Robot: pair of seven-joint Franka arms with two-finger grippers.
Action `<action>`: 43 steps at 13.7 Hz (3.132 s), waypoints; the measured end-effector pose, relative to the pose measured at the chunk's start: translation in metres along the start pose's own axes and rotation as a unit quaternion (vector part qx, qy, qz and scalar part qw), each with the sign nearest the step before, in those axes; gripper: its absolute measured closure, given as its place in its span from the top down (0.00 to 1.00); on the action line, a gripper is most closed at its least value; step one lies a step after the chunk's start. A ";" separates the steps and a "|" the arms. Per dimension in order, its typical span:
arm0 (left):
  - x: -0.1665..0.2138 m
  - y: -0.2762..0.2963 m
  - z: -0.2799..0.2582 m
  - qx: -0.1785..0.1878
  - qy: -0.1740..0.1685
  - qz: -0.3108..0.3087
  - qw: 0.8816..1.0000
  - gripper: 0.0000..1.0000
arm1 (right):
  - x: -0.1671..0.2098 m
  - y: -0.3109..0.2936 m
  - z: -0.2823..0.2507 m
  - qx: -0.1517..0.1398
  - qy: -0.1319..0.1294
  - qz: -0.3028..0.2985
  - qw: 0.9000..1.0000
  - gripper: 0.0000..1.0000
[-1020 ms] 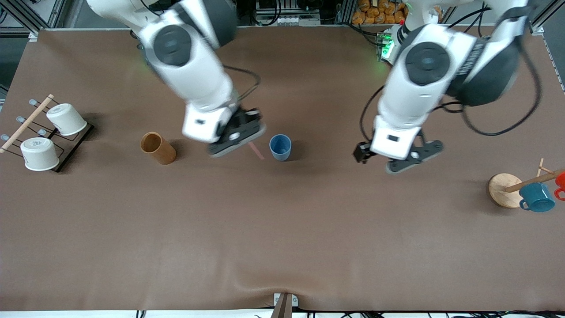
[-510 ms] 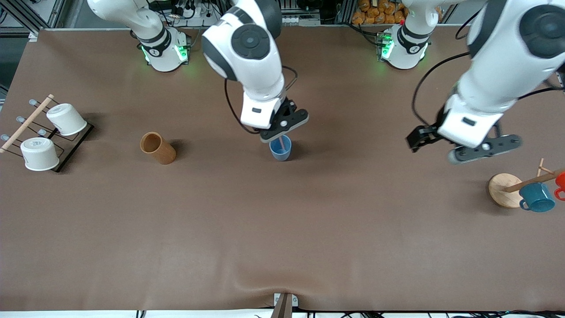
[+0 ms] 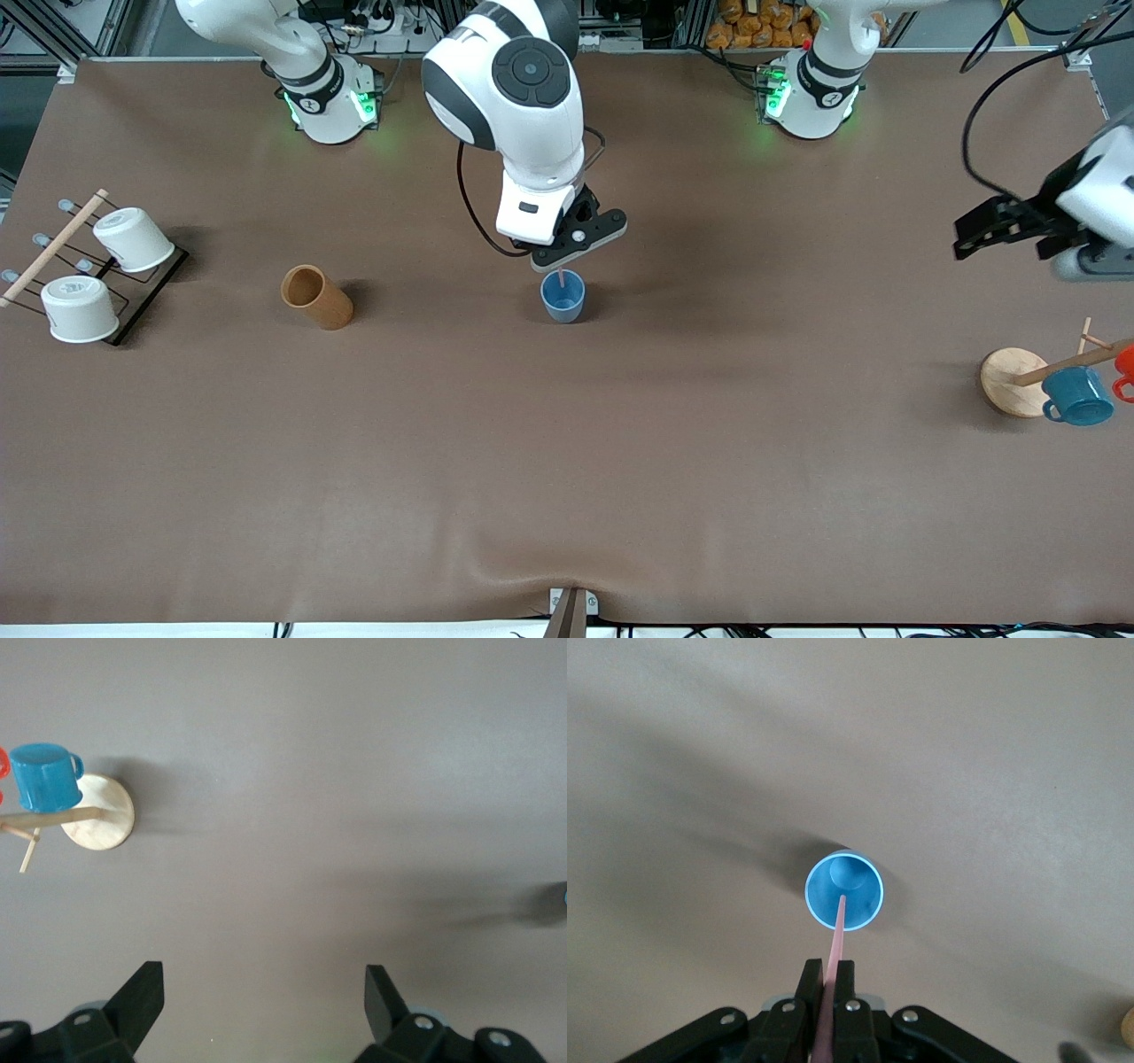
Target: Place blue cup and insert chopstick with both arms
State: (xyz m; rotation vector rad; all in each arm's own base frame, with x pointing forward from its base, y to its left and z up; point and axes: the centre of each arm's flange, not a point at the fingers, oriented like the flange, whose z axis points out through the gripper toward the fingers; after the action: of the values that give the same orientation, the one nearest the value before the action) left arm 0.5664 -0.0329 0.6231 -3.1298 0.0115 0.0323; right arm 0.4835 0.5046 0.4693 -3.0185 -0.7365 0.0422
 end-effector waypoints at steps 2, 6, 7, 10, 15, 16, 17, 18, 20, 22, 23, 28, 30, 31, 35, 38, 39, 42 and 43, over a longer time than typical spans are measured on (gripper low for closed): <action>-0.004 0.000 0.002 0.000 -0.004 0.002 1.000 1.00 | -0.001 -0.003 0.002 -0.001 -0.003 0.000 1.000 0.09; -0.004 -0.005 0.006 0.000 -0.007 0.005 1.000 1.00 | -0.002 -0.017 0.028 -0.016 -0.017 -0.003 1.000 0.09; -0.004 -0.005 0.006 0.000 -0.008 0.005 1.000 1.00 | -0.001 -0.020 0.038 -0.024 -0.020 -0.001 1.000 0.09; -0.004 -0.003 0.008 -0.001 -0.010 0.006 1.000 1.00 | 0.003 -0.027 0.063 -0.041 -0.021 -0.002 0.999 0.09; -0.004 -0.003 0.010 0.000 -0.014 0.006 1.000 1.00 | 0.009 -0.028 0.076 -0.041 -0.009 -0.002 0.999 0.09; -0.005 -0.003 0.009 0.000 -0.014 0.006 1.000 1.00 | 0.010 -0.028 0.078 -0.044 -0.006 -0.003 0.999 0.09; -0.005 -0.003 0.009 0.000 -0.014 0.006 1.000 1.00 | 0.012 -0.026 0.080 -0.049 -0.003 -0.004 0.999 0.09; -0.006 -0.003 0.008 0.000 -0.013 0.007 1.000 1.00 | 0.013 -0.024 0.082 -0.053 -0.002 -0.004 0.999 0.14; -0.007 0.002 0.007 -0.001 -0.012 0.010 1.000 1.00 | 0.014 -0.022 0.083 -0.057 -0.001 -0.004 0.998 0.37; -0.008 0.004 0.006 0.000 -0.013 0.013 1.000 1.00 | 0.014 -0.021 0.079 -0.057 0.001 -0.003 0.998 0.57; -0.009 0.004 0.005 0.000 -0.015 0.013 1.000 1.00 | 0.012 -0.020 0.072 -0.061 -0.003 -0.002 0.998 0.68; -0.014 0.004 0.000 0.000 -0.017 0.012 1.000 1.00 | -0.015 0.017 -0.035 -0.079 -0.002 0.031 0.996 1.00; -0.014 0.004 0.000 0.000 -0.018 0.012 1.000 1.00 | -0.021 0.056 -0.069 -0.090 0.002 0.063 0.994 1.00; -0.015 0.004 0.001 0.000 -0.018 0.012 1.000 1.00 | -0.021 0.077 -0.078 -0.095 -0.001 0.081 0.992 1.00; -0.015 0.005 0.002 0.000 -0.020 0.014 1.000 1.00 | -0.017 0.214 -0.101 -0.093 -0.011 0.151 0.984 1.00; -0.015 0.006 0.004 0.000 -0.022 0.014 1.000 1.00 | -0.050 0.341 -0.125 -0.058 -0.028 0.182 0.981 1.00; -0.015 0.006 0.004 0.000 -0.022 0.014 1.000 1.00 | -0.069 0.379 -0.133 -0.049 -0.036 0.191 0.980 1.00; -0.015 0.006 0.005 0.000 -0.023 0.014 1.000 1.00 | -0.132 0.453 -0.165 -0.036 -0.037 0.219 0.974 1.00; -0.014 0.006 0.006 0.000 -0.024 0.014 1.000 1.00 | -0.150 0.466 -0.175 -0.035 -0.033 0.233 0.971 1.00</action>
State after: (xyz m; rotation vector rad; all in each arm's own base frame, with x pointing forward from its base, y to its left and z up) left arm 0.5518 -0.0385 0.6175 -3.1270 0.0556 0.1066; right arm 0.5705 0.0170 0.6287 -3.1954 -0.0173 0.1318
